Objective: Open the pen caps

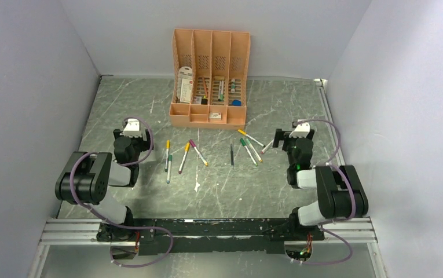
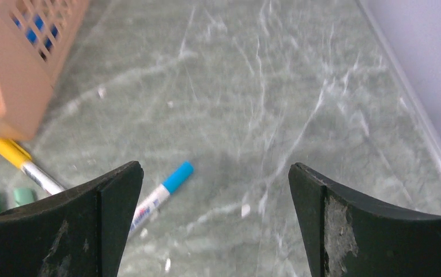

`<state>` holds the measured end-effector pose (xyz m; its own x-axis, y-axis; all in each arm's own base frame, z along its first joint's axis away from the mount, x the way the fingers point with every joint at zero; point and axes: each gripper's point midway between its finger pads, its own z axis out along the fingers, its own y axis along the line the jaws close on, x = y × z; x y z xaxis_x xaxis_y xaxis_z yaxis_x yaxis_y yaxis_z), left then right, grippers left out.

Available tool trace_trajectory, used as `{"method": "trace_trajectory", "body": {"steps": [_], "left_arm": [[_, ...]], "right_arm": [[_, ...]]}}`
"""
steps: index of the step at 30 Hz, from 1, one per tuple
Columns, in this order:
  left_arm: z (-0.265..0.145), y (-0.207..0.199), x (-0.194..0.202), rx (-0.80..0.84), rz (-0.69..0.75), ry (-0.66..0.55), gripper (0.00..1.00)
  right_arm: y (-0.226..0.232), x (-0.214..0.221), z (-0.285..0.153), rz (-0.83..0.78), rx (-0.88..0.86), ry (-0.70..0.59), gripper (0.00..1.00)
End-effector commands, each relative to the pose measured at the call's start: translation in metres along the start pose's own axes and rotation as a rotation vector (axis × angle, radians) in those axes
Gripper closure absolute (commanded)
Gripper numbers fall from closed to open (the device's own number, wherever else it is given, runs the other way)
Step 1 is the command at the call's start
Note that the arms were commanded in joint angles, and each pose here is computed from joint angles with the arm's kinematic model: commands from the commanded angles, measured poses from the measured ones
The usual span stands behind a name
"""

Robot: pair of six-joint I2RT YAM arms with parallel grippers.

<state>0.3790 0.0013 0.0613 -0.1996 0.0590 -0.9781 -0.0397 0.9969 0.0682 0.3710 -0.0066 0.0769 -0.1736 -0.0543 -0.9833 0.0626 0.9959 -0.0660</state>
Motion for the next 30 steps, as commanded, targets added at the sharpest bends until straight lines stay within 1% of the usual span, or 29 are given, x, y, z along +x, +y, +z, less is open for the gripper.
{"method": "trace_trajectory", "body": {"steps": [1,2,4,5,7,9,12,16,19,21,23,26,27,28,30], "left_arm": [[0.000,-0.007,-0.021,0.042,0.026,-0.034,0.00],[0.002,-0.009,-0.022,0.051,0.034,-0.022,0.00],[0.007,-0.010,-0.023,0.053,0.028,0.001,0.00],[0.009,-0.008,-0.023,0.035,0.013,0.020,0.00],[0.014,-0.002,-0.020,-0.012,-0.024,0.072,0.00],[0.017,-0.002,-0.016,-0.024,-0.061,0.124,0.00],[0.020,-0.008,-0.020,-0.004,-0.102,0.155,0.00],[0.012,-0.014,-0.035,0.015,-0.113,0.137,0.00],[0.004,-0.018,-0.049,0.023,-0.140,0.093,0.00],[0.002,-0.025,-0.062,0.041,-0.156,0.074,0.01],[0.001,-0.038,-0.081,0.083,-0.196,0.050,0.00],[0.001,-0.070,-0.118,0.223,-0.282,0.033,0.00],[0.001,-0.081,-0.129,0.277,-0.310,0.040,0.00],[0.001,-0.091,-0.139,0.330,-0.326,0.048,0.01],[-0.003,-0.105,-0.151,0.394,-0.353,0.097,0.01]], "right_arm": [[0.012,-0.026,0.007,0.033,-0.058,0.068,0.00],[0.015,-0.037,0.013,0.068,-0.064,0.090,0.00],[0.022,-0.043,0.017,0.144,-0.076,0.166,0.00],[0.029,-0.044,0.018,0.165,-0.106,0.203,0.00],[0.044,-0.049,0.017,0.179,-0.191,0.234,0.00],[0.054,-0.055,0.011,0.211,-0.244,0.231,0.00],[0.062,-0.069,0.000,0.249,-0.297,0.202,0.00],[0.083,-0.081,-0.007,0.194,-0.447,0.224,0.00],[0.088,-0.084,-0.008,0.216,-0.469,0.253,0.00],[0.099,-0.091,-0.017,0.230,-0.547,0.244,0.00],[0.111,-0.099,-0.029,0.250,-0.630,0.212,0.00],[0.112,-0.102,-0.038,0.344,-0.627,0.192,0.00],[0.112,-0.102,-0.040,0.362,-0.627,0.194,0.00],[0.117,-0.104,-0.046,0.368,-0.671,0.187,0.00],[0.124,-0.108,-0.054,0.424,-0.712,0.185,0.00]]}}
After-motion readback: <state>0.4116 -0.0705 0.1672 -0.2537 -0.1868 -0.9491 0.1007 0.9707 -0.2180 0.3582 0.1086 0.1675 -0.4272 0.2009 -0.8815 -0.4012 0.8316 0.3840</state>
